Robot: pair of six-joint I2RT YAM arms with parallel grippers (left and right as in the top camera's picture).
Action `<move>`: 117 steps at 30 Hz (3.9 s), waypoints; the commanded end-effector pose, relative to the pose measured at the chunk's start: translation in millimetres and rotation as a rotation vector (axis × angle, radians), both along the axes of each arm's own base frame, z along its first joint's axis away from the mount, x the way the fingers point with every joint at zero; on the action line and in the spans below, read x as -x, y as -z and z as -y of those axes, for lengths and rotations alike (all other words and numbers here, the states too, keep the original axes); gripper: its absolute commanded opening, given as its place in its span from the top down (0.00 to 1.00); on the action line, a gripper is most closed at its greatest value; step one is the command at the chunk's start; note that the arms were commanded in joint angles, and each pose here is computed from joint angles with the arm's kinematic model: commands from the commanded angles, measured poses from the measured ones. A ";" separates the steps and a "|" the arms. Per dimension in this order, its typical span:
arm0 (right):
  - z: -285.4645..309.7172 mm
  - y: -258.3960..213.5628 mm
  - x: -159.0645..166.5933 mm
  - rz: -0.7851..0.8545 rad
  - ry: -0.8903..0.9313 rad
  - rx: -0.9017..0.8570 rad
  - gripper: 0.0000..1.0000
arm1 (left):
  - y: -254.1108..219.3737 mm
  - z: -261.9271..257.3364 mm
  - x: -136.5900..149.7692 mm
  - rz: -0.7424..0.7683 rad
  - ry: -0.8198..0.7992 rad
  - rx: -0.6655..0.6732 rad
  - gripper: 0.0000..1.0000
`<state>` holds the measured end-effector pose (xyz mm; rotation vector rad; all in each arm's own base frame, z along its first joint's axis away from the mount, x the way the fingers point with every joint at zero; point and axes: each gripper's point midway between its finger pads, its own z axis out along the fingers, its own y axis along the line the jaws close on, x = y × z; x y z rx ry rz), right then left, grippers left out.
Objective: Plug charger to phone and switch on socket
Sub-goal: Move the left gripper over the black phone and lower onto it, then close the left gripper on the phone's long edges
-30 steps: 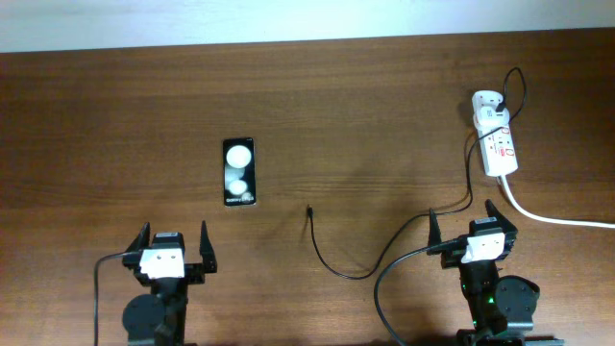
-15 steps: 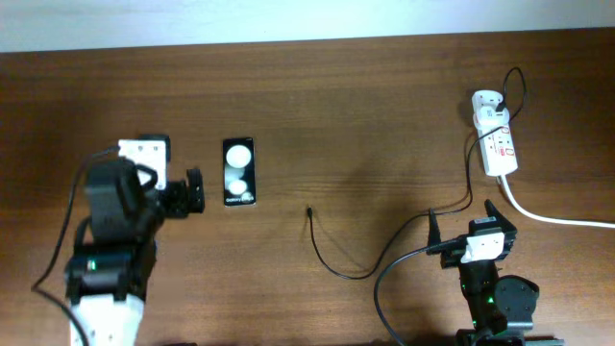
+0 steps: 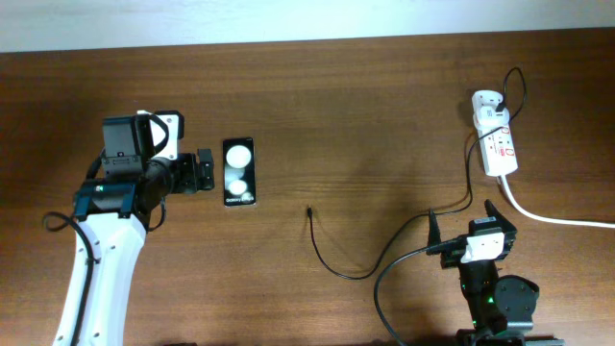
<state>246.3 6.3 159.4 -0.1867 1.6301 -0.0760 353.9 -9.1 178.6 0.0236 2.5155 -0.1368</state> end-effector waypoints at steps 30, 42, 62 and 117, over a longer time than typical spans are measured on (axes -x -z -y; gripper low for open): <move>-1.2 3.0 0.1 -0.006 -0.003 0.003 0.01 | 64.4 79.8 -90.4 -0.459 -0.026 -0.111 0.01; -1.2 2.9 0.1 -0.006 -0.003 0.003 0.01 | 117.2 86.2 -56.9 -0.593 -0.005 -0.110 0.01; -1.2 3.0 0.1 -0.006 -0.003 0.003 0.01 | 162.5 75.3 -56.1 -0.571 -0.036 -0.103 0.01; -1.2 2.9 0.1 -0.006 -0.003 0.003 0.01 | 184.5 69.3 -61.3 -0.586 -0.116 -0.092 0.10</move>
